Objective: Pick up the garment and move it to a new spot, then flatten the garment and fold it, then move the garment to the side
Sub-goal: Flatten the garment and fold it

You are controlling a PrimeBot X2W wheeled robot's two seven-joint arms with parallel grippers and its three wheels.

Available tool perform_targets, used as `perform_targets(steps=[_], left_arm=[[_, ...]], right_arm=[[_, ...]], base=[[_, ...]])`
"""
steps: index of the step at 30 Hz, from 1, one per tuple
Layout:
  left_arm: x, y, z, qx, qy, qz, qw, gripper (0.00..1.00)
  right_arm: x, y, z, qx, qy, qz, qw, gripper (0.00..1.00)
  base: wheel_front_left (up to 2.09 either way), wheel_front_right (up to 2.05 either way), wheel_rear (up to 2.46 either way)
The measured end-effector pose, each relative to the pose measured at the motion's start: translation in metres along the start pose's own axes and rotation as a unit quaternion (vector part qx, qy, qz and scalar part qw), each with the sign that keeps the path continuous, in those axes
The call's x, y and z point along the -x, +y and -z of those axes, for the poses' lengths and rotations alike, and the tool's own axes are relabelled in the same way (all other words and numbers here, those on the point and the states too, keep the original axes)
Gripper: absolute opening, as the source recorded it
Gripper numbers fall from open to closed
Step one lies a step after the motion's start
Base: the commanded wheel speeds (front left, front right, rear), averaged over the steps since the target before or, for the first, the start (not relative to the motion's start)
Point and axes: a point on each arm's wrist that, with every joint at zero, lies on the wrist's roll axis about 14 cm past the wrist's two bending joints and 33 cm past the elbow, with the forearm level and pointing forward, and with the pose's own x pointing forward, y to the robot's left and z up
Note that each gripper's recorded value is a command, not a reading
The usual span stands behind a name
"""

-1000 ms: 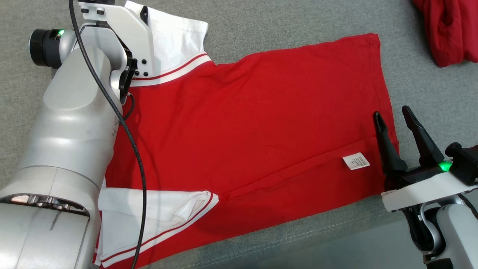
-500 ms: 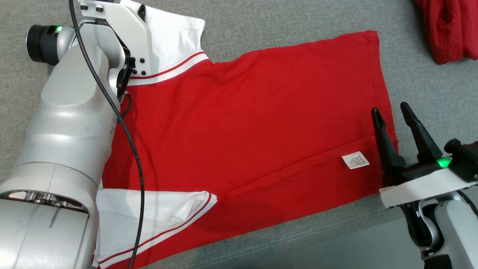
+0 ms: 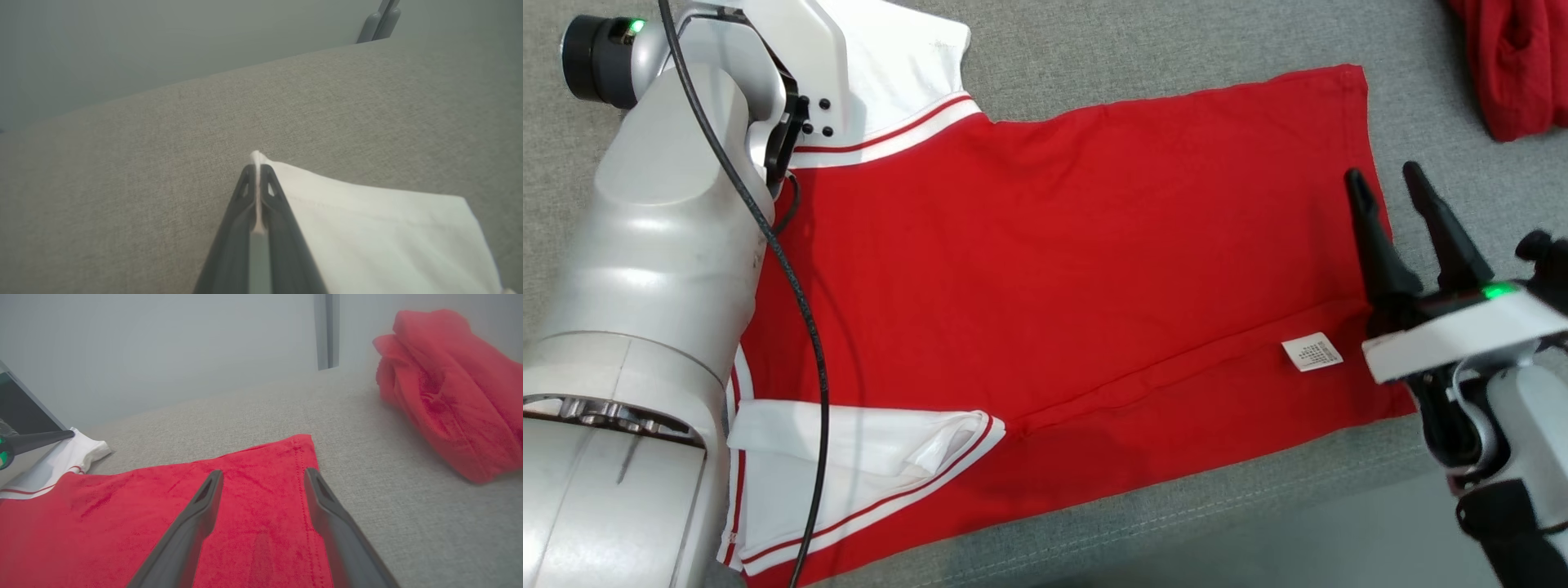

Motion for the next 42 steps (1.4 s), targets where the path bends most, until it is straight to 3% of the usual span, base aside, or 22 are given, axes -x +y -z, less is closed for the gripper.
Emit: perform_targets(steps=[8,14,24,27,28,29,30,31,32,38,42], left_arm=[[0.004,0.016,-0.008,-0.007,-0.015,-0.009,1.0,0.0],[0.007,0.018,-0.016,-0.009,-0.027,-0.009,1.0,0.0],[0.007,0.023,-0.01,-0.012,-0.025,-0.009,1.0,0.0],[0.008,0.027,-0.008,-0.014,-0.023,-0.013,1.0,0.0],[0.008,0.027,-0.009,-0.016,-0.023,-0.014,1.0,0.0],[0.008,0.027,-0.01,-0.017,-0.024,-0.012,0.999,0.0],[0.008,0.029,-0.013,-0.016,-0.027,-0.013,0.999,0.0],[0.008,0.029,-0.012,-0.017,-0.026,-0.014,0.999,0.0],[0.008,0.03,-0.011,-0.017,-0.025,-0.014,0.999,0.0],[0.007,0.034,-0.009,-0.019,-0.029,-0.016,0.999,0.0],[0.007,0.039,-0.025,-0.027,-0.063,-0.02,0.997,0.0]], right_arm=[[-0.049,-0.027,-0.016,-0.009,0.088,0.003,0.996,1.0],[-0.063,-0.031,0.001,-0.025,0.175,0.008,0.984,1.0],[-0.08,-0.033,0.017,-0.024,0.226,0.016,0.974,1.0],[-0.083,-0.032,0.025,-0.016,0.243,0.014,0.97,0.67],[-0.084,-0.032,0.025,-0.013,0.247,0.014,0.969,0.67],[-0.086,-0.032,0.025,-0.009,0.249,0.015,0.968,0.58],[-0.09,-0.031,0.025,-0.004,0.252,0.013,0.968,0.31],[-0.091,-0.032,0.027,-0.002,0.255,0.014,0.967,0.2],[-0.092,-0.032,0.028,0.0,0.257,0.015,0.966,0.0],[-0.102,-0.029,0.027,0.016,0.255,0.01,0.967,0.0],[-0.118,-0.022,0.007,0.027,0.208,0.0,0.978,0.0]], base=[[0.0,0.0,0.0],[0.0,0.0,0.0],[0.0,0.0,0.0],[0.0,0.0,0.0],[0.0,0.0,0.0],[0.0,0.0,0.0],[0.0,0.0,0.0],[0.0,0.0,0.0],[0.0,0.0,0.0],[0.0,0.0,0.0],[0.0,0.0,0.0]])
